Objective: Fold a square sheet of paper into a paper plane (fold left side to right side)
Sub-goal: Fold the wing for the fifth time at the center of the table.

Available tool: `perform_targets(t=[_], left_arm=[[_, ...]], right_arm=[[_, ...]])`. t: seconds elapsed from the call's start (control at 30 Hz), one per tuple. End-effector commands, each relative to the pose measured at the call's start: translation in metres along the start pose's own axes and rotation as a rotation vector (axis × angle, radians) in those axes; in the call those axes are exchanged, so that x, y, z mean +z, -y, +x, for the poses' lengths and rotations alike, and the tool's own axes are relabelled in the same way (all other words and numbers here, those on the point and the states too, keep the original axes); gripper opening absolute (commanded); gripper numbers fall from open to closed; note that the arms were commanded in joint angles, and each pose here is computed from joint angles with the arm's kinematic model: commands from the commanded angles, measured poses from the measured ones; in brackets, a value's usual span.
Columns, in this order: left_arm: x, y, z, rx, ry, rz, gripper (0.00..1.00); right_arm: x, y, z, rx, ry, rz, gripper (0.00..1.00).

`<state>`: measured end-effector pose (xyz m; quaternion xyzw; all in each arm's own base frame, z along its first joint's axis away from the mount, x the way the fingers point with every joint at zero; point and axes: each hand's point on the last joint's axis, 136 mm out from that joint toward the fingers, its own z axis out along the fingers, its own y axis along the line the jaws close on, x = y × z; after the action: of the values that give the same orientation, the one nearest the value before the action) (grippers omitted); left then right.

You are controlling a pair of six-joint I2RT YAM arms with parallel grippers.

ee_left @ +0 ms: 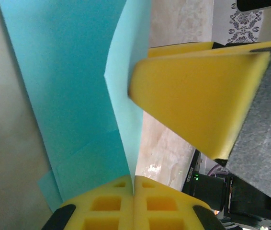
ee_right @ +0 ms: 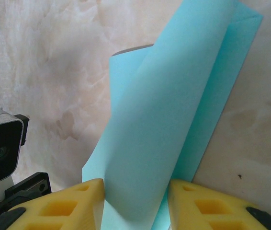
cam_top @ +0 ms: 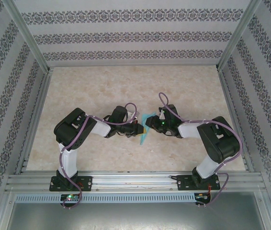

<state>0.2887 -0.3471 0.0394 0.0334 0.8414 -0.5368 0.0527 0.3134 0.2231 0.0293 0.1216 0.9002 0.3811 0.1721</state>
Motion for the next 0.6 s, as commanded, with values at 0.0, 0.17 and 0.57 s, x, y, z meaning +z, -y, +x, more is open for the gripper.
perform_targets(t=[0.0, 0.17, 0.57], left_arm=[[-0.004, -0.001, -0.004, 0.003, 0.012, 0.024, 0.1], [-0.01, 0.005, -0.006, 0.01, 0.034, 0.04, 0.17], [-0.023, 0.007, -0.015, 0.024, 0.048, -0.003, 0.32]], right_arm=[[0.011, 0.006, 0.002, 0.001, -0.007, 0.043, 0.4], [0.016, 0.017, 0.008, 0.021, -0.03, 0.078, 0.38], [0.018, 0.02, 0.01, 0.022, -0.038, 0.084, 0.38]])
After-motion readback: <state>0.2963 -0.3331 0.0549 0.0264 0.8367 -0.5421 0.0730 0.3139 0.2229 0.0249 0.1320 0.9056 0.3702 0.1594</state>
